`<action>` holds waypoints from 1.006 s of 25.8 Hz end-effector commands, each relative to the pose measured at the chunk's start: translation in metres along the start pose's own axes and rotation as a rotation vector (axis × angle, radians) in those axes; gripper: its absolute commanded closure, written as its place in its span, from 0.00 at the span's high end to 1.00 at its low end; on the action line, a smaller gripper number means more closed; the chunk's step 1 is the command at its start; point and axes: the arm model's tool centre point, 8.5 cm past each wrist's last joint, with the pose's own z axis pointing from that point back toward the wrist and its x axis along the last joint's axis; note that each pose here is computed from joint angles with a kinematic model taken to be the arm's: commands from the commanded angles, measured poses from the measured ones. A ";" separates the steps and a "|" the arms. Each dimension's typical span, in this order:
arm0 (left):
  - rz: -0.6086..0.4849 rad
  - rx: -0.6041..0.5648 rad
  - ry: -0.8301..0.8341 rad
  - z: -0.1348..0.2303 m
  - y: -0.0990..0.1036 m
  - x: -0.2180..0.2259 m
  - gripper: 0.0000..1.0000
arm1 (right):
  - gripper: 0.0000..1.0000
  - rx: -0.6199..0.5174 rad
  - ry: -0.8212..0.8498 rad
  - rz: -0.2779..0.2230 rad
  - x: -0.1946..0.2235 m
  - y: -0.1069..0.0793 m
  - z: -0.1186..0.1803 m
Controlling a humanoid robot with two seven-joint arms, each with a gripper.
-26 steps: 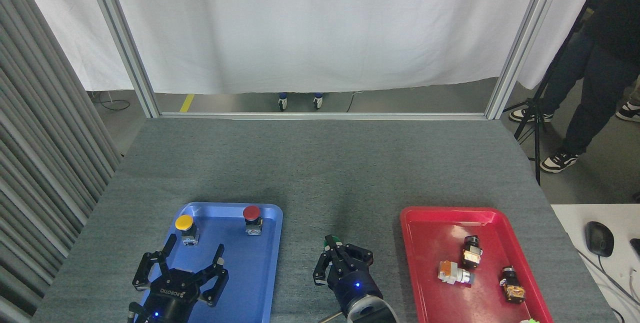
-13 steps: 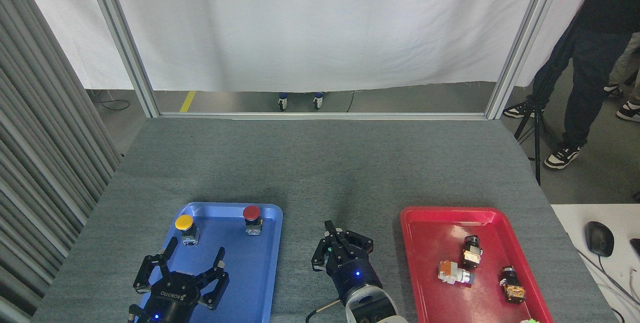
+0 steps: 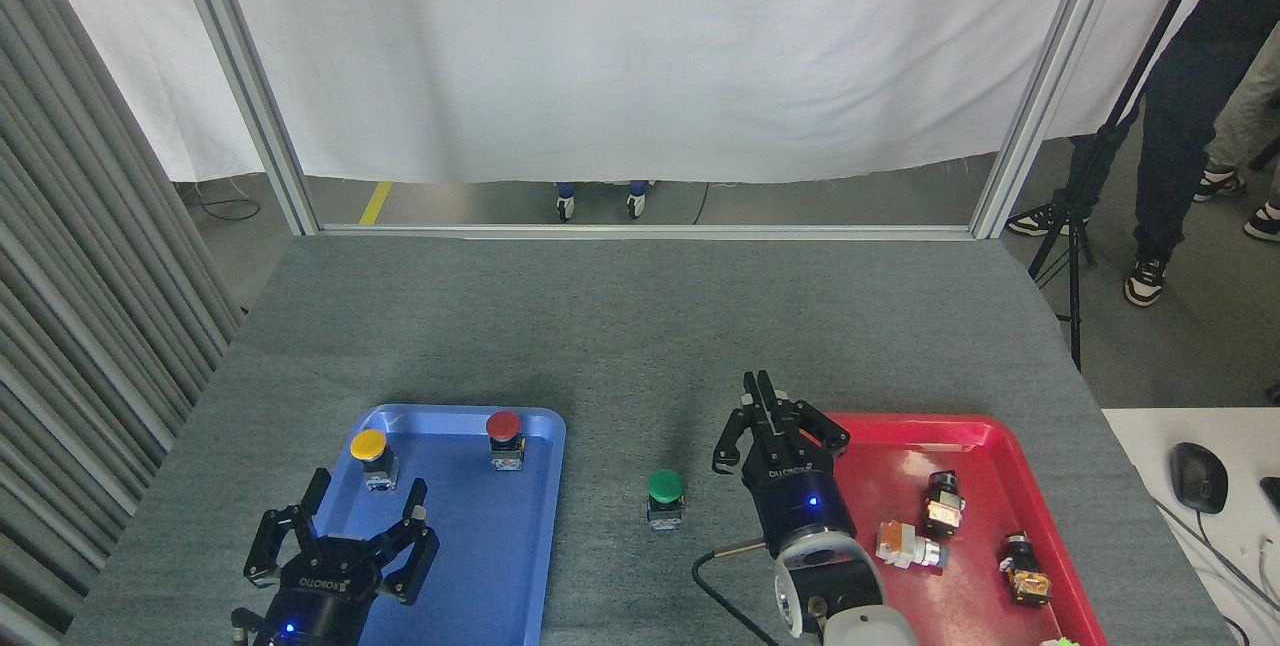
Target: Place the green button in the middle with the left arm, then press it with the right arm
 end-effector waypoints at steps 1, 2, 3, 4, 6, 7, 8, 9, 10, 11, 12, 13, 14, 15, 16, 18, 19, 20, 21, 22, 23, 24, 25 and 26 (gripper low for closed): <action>0.009 0.010 -0.004 0.000 0.002 0.000 1.00 | 1.00 0.006 0.039 -0.036 -0.042 0.007 0.008; 0.008 0.010 -0.004 0.000 0.003 -0.001 1.00 | 1.00 0.008 0.041 -0.052 -0.051 0.009 0.011; 0.007 0.007 0.000 0.001 0.002 -0.002 1.00 | 1.00 0.008 0.045 -0.052 -0.061 0.010 0.013; 0.006 0.005 0.005 0.000 0.002 -0.003 1.00 | 1.00 0.004 0.051 -0.051 -0.069 0.010 0.015; 0.004 0.003 0.004 -0.001 0.003 -0.003 1.00 | 1.00 0.014 0.059 -0.041 -0.077 0.017 0.022; 0.004 0.001 0.003 -0.001 0.003 -0.003 1.00 | 1.00 0.022 0.060 -0.037 -0.079 0.020 0.025; 0.007 0.000 -0.002 0.000 0.002 -0.002 1.00 | 1.00 0.028 0.063 -0.036 -0.080 0.022 0.027; 0.008 0.000 -0.005 0.000 0.002 -0.002 1.00 | 1.00 0.034 0.065 -0.035 -0.080 0.025 0.029; 0.008 0.000 -0.006 0.000 0.002 -0.001 1.00 | 1.00 0.040 0.070 -0.036 -0.081 0.027 0.031; 0.008 0.000 -0.007 0.001 0.002 -0.001 1.00 | 1.00 0.047 0.077 -0.036 -0.084 0.030 0.035; 0.008 0.001 -0.009 0.001 0.003 -0.001 1.00 | 1.00 0.059 0.089 -0.039 -0.088 0.034 0.039; 0.008 0.003 -0.009 0.000 0.004 -0.001 1.00 | 1.00 0.066 0.096 -0.042 -0.090 0.038 0.044; 0.008 0.004 -0.009 0.000 0.004 -0.001 1.00 | 1.00 0.075 0.100 -0.042 -0.091 0.041 0.048; 0.008 0.003 -0.009 0.000 0.004 -0.001 1.00 | 1.00 0.078 0.103 -0.042 -0.092 0.043 0.050; 0.008 0.003 -0.010 0.000 0.005 -0.001 1.00 | 1.00 0.082 0.104 -0.042 -0.092 0.046 0.054; 0.008 0.003 -0.009 0.000 0.004 -0.001 1.00 | 1.00 0.076 0.106 -0.043 -0.091 0.047 0.059; 0.007 0.001 -0.010 0.000 0.004 -0.001 1.00 | 1.00 0.071 0.107 -0.042 -0.091 0.046 0.061; 0.007 0.002 -0.010 0.000 0.005 -0.001 1.00 | 1.00 0.067 0.107 -0.041 -0.091 0.045 0.063; 0.007 0.002 -0.010 0.000 0.005 -0.001 1.00 | 1.00 0.062 0.107 -0.041 -0.090 0.044 0.065; 0.007 0.002 -0.010 0.000 0.005 -0.001 1.00 | 1.00 0.059 0.109 -0.040 -0.090 0.043 0.067; 0.007 0.002 -0.010 0.000 0.005 -0.001 1.00 | 1.00 0.055 0.112 -0.040 -0.090 0.041 0.067; 0.007 0.002 -0.010 0.000 0.005 -0.001 1.00 | 1.00 0.056 0.112 -0.041 -0.090 0.042 0.068; 0.007 0.002 -0.010 0.000 0.005 -0.001 1.00 | 1.00 0.056 0.115 -0.040 -0.090 0.042 0.068; 0.005 0.002 -0.010 0.000 0.005 -0.002 1.00 | 1.00 0.056 0.116 -0.040 -0.091 0.042 0.068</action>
